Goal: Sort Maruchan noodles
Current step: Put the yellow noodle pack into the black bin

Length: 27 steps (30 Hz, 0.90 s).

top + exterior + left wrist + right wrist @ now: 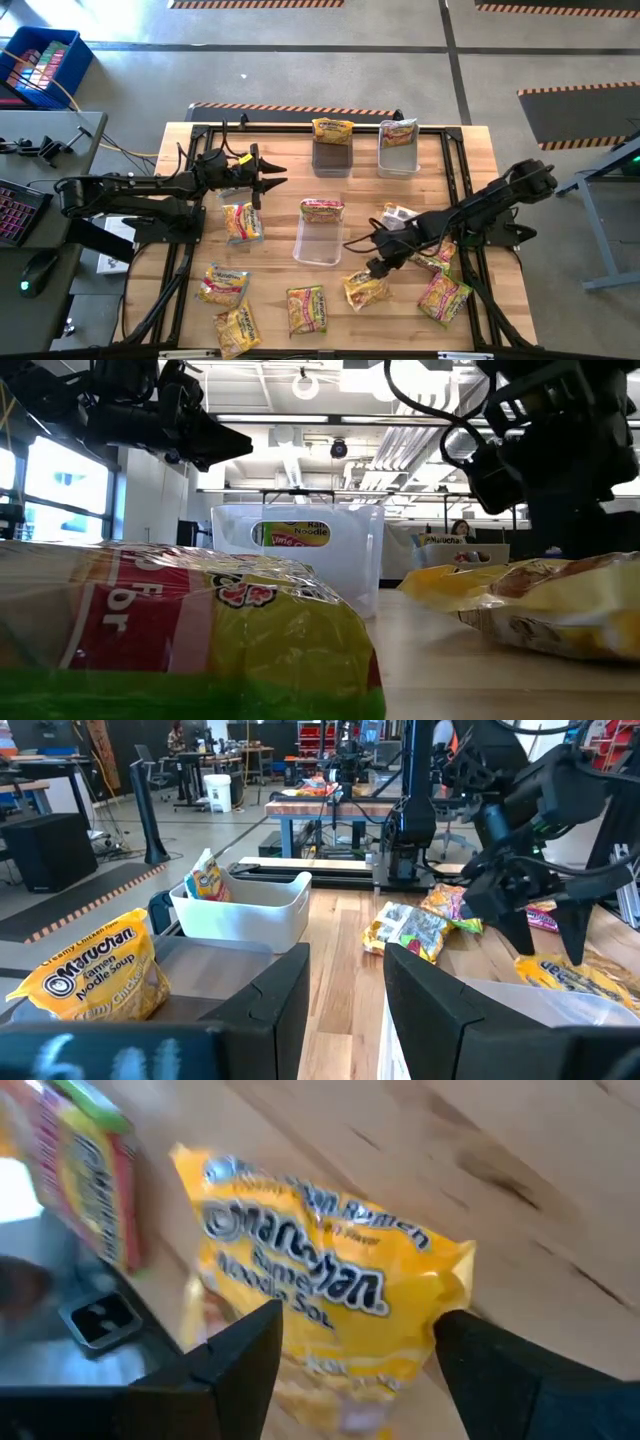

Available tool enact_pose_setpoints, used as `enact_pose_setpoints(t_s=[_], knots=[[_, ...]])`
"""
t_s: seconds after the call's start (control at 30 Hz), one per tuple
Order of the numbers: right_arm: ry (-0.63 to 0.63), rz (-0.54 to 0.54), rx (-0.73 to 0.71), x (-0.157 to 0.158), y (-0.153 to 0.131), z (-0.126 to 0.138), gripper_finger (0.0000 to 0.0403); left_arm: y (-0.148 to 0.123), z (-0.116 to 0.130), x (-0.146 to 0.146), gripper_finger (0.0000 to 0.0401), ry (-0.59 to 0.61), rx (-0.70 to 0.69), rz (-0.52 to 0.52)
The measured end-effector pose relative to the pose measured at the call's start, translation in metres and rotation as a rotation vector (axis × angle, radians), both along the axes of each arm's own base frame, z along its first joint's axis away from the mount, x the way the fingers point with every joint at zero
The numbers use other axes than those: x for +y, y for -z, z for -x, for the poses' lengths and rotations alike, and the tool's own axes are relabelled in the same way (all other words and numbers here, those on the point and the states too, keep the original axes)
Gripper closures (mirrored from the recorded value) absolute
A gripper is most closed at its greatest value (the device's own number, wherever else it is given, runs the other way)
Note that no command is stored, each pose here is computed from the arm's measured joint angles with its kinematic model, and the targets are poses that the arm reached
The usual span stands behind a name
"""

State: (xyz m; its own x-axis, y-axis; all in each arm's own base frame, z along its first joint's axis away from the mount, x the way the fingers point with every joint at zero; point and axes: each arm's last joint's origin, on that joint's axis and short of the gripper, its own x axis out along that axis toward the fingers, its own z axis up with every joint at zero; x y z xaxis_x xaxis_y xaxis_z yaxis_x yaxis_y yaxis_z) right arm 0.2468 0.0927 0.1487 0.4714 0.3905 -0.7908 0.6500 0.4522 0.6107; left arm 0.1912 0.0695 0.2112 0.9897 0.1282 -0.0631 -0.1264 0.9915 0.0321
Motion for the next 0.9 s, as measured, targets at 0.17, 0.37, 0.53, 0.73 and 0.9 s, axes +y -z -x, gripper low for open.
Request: enact_pose_setpoints(t_s=[0.17,0.37,0.53,0.73,0.9], knots=[[0.015,0.048,-0.011,-0.003,0.008,0.005,0.0157,0.0,0.0,0.0,0.0282,0.0,0.0,0.0],[-0.028,0.079,-0.054,-0.004,0.012,0.005,0.0169,0.0,0.0,0.0,0.0282,0.0,0.0,0.0],[-0.069,0.086,-0.188,-0.001,0.005,-0.003,0.0175,0.0,0.0,0.0,0.0282,0.0,0.0,-0.001],[-0.067,0.102,-0.192,-0.001,0.01,-0.006,0.0171,0.0,0.0,0.0,0.0282,0.0,-0.001,-0.001],[-0.114,0.085,-0.167,0.003,0.028,-0.012,0.0171,0.0,0.0,0.0,0.0282,0.0,-0.001,-0.001]])
